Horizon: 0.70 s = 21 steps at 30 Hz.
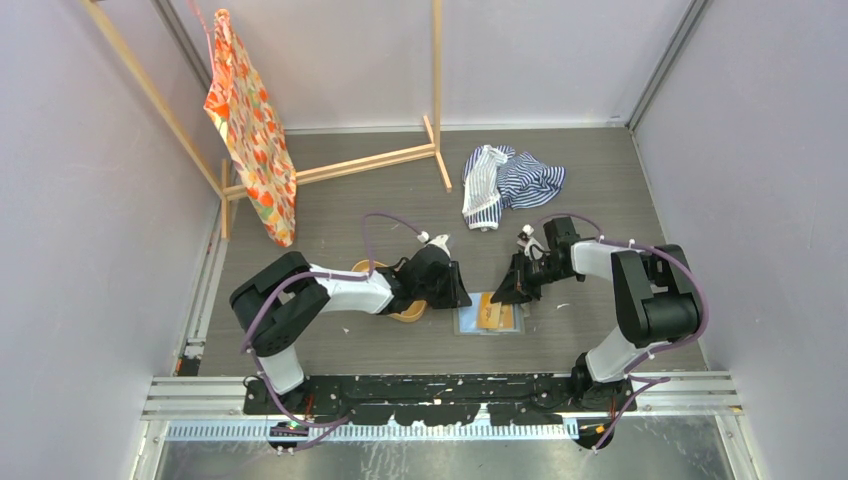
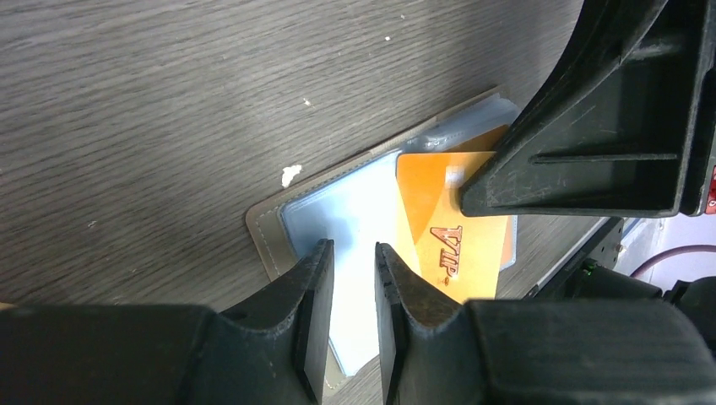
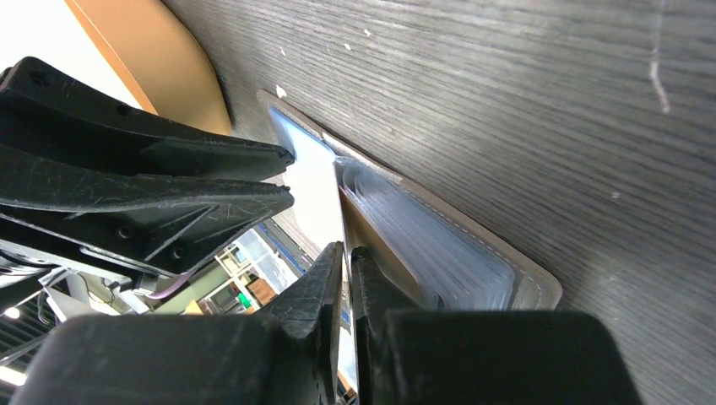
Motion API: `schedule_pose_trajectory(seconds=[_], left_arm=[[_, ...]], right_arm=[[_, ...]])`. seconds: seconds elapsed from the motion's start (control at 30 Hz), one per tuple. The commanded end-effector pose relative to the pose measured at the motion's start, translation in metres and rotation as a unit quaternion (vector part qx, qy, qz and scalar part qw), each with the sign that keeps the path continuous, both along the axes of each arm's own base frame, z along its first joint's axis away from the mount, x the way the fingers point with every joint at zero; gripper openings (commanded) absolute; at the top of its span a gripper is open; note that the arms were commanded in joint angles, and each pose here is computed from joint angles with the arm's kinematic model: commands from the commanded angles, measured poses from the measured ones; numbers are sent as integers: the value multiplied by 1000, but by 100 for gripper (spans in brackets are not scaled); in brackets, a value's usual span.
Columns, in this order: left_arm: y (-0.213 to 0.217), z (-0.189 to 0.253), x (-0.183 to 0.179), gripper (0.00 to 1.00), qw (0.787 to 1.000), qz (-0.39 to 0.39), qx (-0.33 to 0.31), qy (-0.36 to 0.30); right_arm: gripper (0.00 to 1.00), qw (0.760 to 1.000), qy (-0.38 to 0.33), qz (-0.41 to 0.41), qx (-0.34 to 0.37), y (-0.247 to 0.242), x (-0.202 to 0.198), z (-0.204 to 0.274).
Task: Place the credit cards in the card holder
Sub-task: Insert the credit card into the card holder.
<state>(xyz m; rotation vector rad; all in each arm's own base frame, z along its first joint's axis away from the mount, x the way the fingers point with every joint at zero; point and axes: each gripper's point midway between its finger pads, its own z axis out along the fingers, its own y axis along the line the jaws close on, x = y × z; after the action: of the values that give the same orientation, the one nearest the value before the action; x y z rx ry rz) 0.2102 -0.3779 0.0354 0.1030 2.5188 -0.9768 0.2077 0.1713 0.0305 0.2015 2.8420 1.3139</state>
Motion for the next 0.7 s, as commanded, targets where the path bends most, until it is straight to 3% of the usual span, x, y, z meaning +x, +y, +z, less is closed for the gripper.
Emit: schedule_pose_trajectory(seconds=[0.0,0.67], left_arm=[[6,-7,10,26,1000,15,21,-3],[14,-13,12,24,999,24,26,3]], right_arm=[[14,1000,-2,11,5,3,3,6],[33,999,2,16,-38,-4,-4,7]])
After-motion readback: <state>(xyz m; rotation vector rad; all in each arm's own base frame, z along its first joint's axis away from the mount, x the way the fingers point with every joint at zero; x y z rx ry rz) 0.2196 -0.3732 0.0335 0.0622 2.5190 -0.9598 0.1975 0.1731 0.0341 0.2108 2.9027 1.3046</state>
